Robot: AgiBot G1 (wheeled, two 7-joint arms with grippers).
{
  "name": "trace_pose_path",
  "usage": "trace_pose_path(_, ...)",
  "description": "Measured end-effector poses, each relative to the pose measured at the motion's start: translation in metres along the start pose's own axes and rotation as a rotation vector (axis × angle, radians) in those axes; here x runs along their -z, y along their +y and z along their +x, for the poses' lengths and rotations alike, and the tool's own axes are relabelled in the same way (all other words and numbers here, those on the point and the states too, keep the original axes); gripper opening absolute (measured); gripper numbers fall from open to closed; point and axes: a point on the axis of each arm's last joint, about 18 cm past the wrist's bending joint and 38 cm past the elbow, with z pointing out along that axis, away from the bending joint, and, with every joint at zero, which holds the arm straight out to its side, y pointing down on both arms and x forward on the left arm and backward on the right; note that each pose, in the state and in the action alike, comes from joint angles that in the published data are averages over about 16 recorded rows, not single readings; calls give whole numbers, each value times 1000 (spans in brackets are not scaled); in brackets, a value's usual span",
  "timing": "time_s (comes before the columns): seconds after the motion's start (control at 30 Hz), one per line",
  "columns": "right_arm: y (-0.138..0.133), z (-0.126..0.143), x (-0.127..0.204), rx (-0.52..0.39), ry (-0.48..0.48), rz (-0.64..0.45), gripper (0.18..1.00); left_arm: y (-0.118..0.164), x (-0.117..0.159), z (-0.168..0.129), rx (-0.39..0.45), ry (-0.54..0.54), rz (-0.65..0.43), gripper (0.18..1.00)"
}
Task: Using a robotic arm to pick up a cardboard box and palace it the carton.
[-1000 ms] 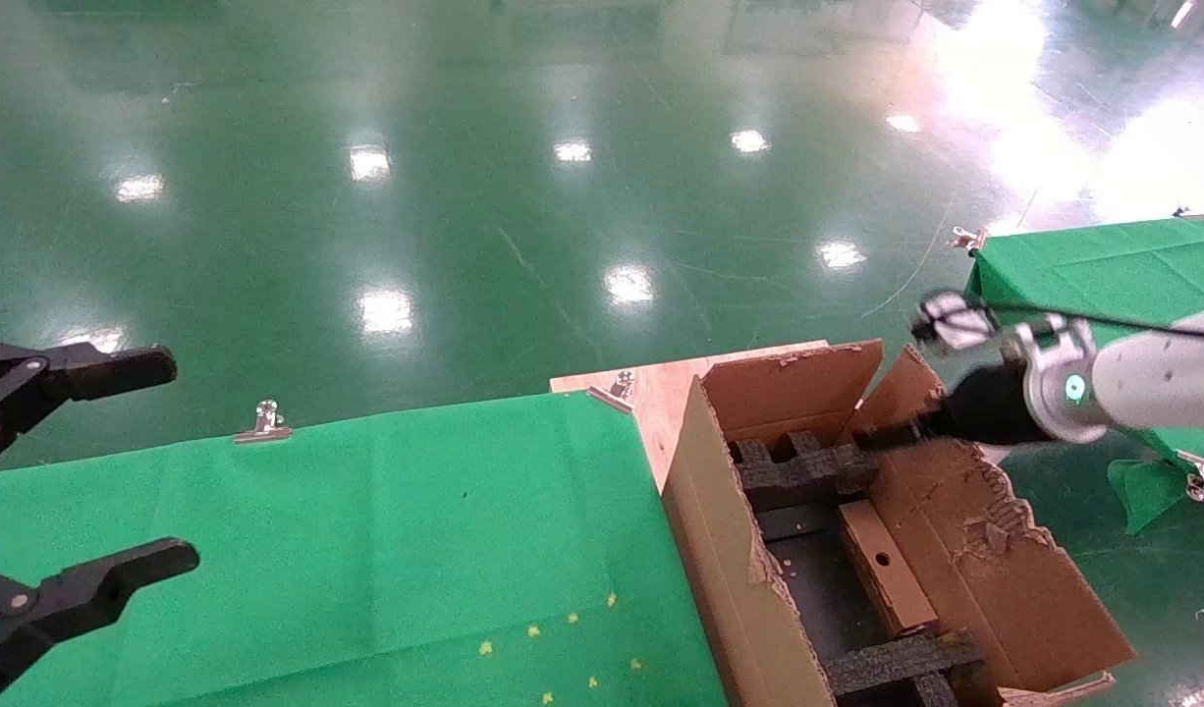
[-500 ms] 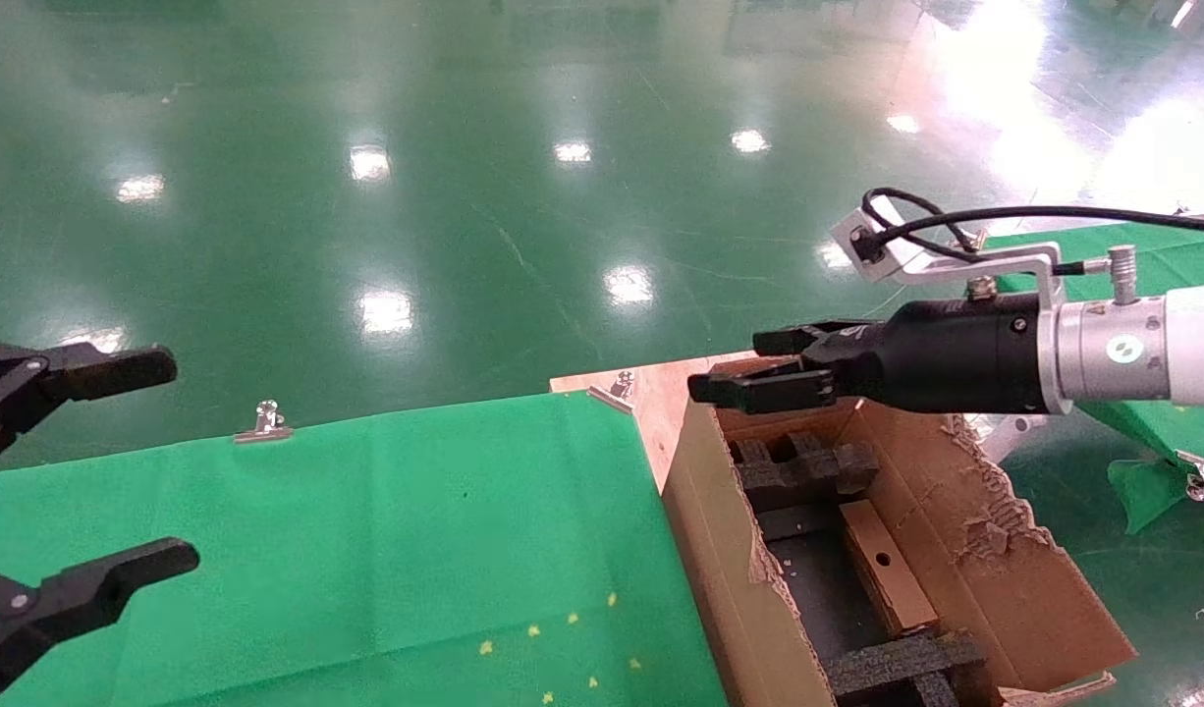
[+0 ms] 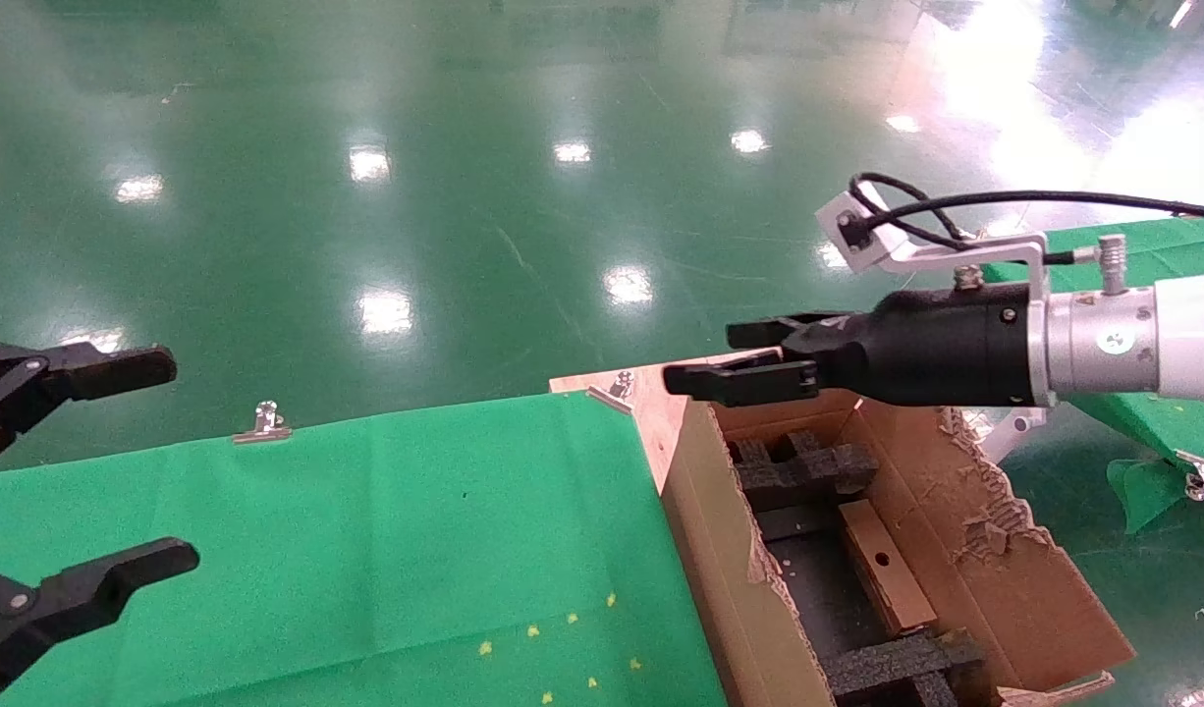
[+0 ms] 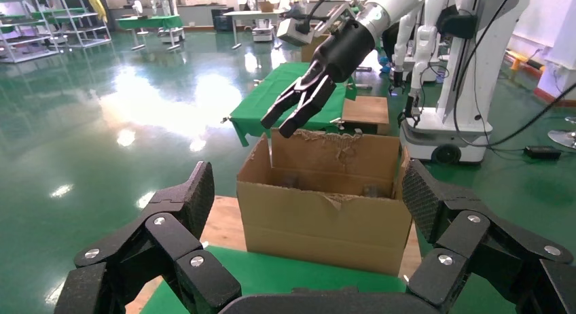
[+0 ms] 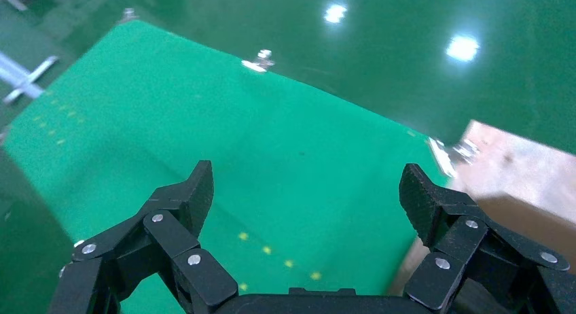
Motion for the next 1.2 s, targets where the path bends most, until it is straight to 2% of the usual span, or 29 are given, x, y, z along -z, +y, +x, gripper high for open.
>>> trace_pose_path(0.6,-17,-56,-22,187,-270,93,1000,0,0,0,0,0,0,1001)
trace_pose_path(1.2,-18,-97,-19,356,-478,257,1000,0,0,0,0,0,0,1001)
